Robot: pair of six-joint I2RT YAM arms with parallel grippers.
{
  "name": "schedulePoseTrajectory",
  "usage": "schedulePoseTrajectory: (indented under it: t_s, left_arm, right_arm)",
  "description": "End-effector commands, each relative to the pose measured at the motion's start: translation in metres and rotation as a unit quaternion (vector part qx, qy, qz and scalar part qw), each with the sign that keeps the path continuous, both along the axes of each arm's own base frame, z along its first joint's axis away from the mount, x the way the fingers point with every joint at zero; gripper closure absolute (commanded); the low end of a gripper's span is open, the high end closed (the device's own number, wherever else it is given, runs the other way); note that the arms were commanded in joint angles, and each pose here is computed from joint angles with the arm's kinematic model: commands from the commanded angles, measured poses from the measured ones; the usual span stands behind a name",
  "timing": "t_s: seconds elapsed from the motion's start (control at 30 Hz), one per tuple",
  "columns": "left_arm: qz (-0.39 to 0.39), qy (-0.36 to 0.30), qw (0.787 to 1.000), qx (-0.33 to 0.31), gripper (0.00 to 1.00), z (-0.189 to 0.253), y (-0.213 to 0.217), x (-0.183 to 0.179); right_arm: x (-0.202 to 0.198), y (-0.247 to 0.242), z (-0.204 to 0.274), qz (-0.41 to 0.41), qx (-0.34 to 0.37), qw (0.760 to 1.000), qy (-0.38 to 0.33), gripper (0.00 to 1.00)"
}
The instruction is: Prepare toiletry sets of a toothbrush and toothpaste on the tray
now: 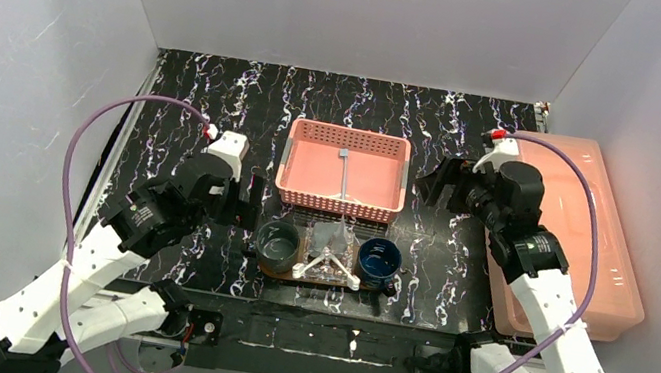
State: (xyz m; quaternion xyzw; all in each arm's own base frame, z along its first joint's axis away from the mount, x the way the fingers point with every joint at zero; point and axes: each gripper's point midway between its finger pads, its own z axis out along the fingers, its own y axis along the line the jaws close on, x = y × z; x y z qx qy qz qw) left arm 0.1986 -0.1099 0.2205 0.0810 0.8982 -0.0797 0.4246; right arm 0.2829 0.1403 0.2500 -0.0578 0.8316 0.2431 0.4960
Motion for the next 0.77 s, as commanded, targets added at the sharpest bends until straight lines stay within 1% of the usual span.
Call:
schedulePoseTrajectory:
  t_s: [0.0,0.27,0.43,0.53,0.73]
  left_arm:
    - [0.006,-0.008,1.0,-0.009,0.02,-0.001,0.004,-0.003]
    - [-0.004,-0.056,0.997,-0.057,0.02,0.008,0.003,-0.008]
    - [-0.005,-0.076,0.995,-0.064,0.02,0.012,0.006,-0.01]
    - [-0.016,-0.077,0.995,-0.06,0.02,0.01,0.005,-0.011]
    - [0.002,-0.089,0.994,-0.056,0.02,0.014,0.013,-0.01]
  right_arm:
    - [-0.001,-0.01,0.0,-0.023,-0.011,1.0,-0.002,0.02]
    - [-0.006,-0.008,0.007,-0.012,-0.004,1.0,-0.015,0.02]
    - [-0.006,-0.006,0.004,-0.008,-0.003,1.0,-0.013,0.02]
    - [-0.006,-0.005,0.002,-0.005,-0.002,1.0,-0.011,0.02]
    - [-0.007,-0.005,0.003,-0.003,-0.001,1.0,-0.012,0.02]
